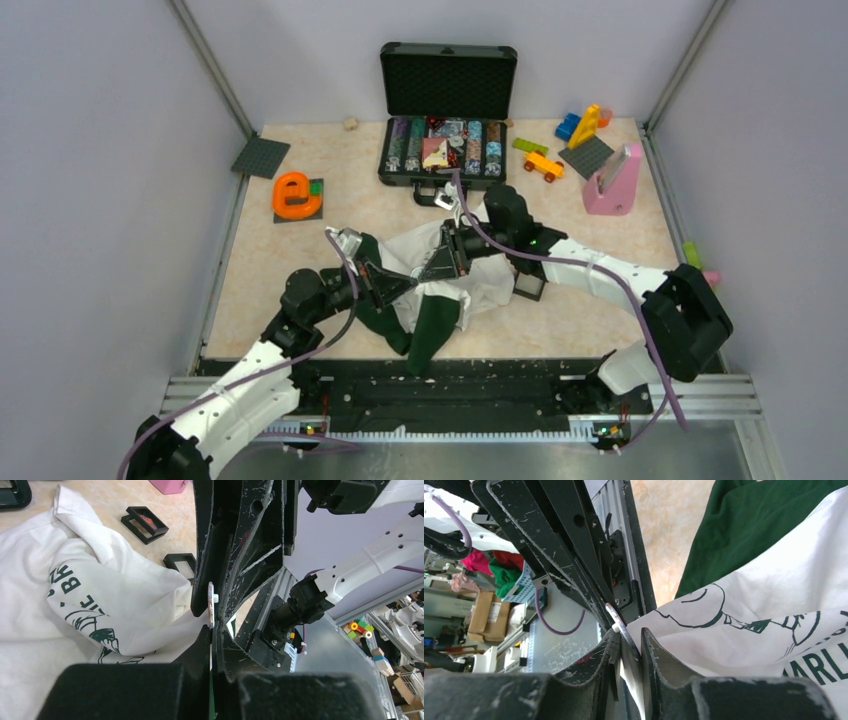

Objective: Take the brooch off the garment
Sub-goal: Remove the brooch from the clothes.

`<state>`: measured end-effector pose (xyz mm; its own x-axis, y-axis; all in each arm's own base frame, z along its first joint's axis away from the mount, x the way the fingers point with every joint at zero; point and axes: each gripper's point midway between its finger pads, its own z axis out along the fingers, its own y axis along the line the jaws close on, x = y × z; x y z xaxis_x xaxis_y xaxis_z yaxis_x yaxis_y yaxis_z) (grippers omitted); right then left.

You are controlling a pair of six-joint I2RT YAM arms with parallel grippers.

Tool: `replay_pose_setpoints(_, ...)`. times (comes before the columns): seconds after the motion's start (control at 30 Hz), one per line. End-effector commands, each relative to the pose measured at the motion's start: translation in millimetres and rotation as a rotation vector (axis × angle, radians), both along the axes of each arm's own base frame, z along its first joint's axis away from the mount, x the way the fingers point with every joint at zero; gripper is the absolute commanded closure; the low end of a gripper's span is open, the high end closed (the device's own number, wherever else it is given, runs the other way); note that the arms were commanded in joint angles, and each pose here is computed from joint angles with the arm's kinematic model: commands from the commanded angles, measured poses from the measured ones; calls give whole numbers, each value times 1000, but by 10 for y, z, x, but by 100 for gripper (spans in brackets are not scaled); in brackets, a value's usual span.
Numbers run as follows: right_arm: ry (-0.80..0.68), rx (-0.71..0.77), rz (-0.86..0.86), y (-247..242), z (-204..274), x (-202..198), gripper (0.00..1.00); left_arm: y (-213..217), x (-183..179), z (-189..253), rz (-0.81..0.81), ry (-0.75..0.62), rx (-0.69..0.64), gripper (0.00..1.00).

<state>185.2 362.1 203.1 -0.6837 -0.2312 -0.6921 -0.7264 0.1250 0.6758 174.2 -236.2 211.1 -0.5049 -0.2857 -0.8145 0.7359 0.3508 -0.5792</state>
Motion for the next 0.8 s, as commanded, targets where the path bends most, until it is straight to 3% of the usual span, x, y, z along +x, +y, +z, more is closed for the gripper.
replay_pose_setpoints(0.0,-110,33,-26,105,163,53,76,-27,-41,439,3,-95,-71,100)
replay_pose_setpoints(0.27,-134,60,-33,-40,206,-29,46,75,211,236,144,-49,9,100)
replay_pose_setpoints(0.7,-167,57,-103,-147,147,81,44,107,228,296,171,-51,-19,100)
replay_pose_setpoints(0.77,-165,45,-110,-145,116,106,53,109,234,315,175,-54,-25,100)
